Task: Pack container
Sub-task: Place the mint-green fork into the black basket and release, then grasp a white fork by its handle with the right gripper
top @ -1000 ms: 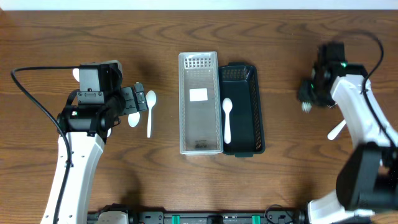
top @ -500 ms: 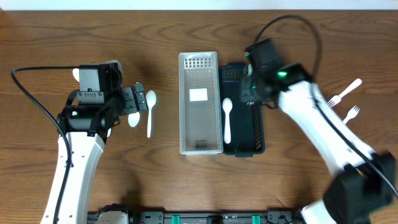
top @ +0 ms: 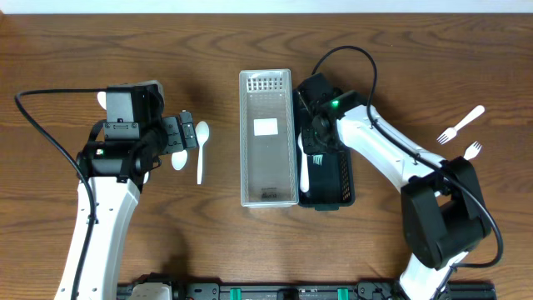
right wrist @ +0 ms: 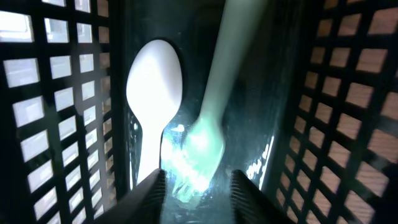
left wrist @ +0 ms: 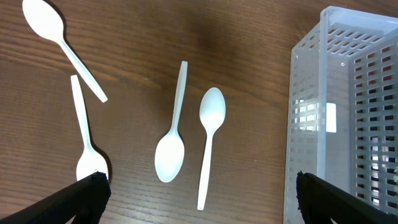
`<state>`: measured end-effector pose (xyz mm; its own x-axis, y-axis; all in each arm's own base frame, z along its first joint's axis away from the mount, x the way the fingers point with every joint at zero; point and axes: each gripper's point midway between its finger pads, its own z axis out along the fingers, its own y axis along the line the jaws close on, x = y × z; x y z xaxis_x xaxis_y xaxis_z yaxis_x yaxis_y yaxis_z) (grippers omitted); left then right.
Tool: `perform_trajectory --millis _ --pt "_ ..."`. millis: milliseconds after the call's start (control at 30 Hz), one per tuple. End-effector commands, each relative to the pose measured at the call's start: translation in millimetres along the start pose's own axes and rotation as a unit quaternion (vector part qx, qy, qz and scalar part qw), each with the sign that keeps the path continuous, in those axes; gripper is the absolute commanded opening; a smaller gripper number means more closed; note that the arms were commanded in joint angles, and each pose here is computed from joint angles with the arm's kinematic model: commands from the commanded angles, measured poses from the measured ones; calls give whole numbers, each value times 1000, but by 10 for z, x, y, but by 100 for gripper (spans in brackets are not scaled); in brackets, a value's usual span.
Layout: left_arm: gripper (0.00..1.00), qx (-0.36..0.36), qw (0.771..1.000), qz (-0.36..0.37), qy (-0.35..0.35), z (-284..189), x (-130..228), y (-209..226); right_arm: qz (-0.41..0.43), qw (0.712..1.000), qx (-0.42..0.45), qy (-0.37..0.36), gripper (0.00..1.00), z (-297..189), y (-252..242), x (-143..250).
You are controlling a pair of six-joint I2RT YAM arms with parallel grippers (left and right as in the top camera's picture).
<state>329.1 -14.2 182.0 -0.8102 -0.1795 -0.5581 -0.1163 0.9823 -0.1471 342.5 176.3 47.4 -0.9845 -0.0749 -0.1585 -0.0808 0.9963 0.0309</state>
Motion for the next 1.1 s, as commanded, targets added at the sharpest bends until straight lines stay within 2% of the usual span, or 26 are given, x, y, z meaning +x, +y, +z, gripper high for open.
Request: perform_trajectory --millis 0,133,233,333,433,600,667,900,1067 --pt "98 -5 1000 -2 -13 -66 -82 18 -6 998 -22 -62 49 -457 13 -283" --pt "98 -5 1000 -2 -13 -66 -82 18 -1 991 -32 -133 54 -1058 -166 -569" --pt "98 -5 1000 -2 -13 -66 -82 19 40 978 -11 -205 55 -1559 -525 -799" --pt "98 -5 1000 -2 -13 -66 -82 19 131 955 28 -266 59 -1988 -1133 -939" --pt "98 -5 1000 -2 -13 -66 -82 18 242 925 61 -285 58 -2106 -1788 -935" --pt "98 -5 1000 -2 -13 -66 -82 18 407 876 83 -245 59 -1809 -2709 -780" --pt "98 -5 1000 -2 -13 -66 -82 18 451 862 88 -213 66 -1556 -2994 -710" --pt "98 -5 1000 -2 -13 -66 -82 18 499 855 89 -109 70 -752 -3379 -503" --pt "98 -5 1000 -2 -13 -66 -82 18 501 859 90 -60 72 -321 -3434 -419"
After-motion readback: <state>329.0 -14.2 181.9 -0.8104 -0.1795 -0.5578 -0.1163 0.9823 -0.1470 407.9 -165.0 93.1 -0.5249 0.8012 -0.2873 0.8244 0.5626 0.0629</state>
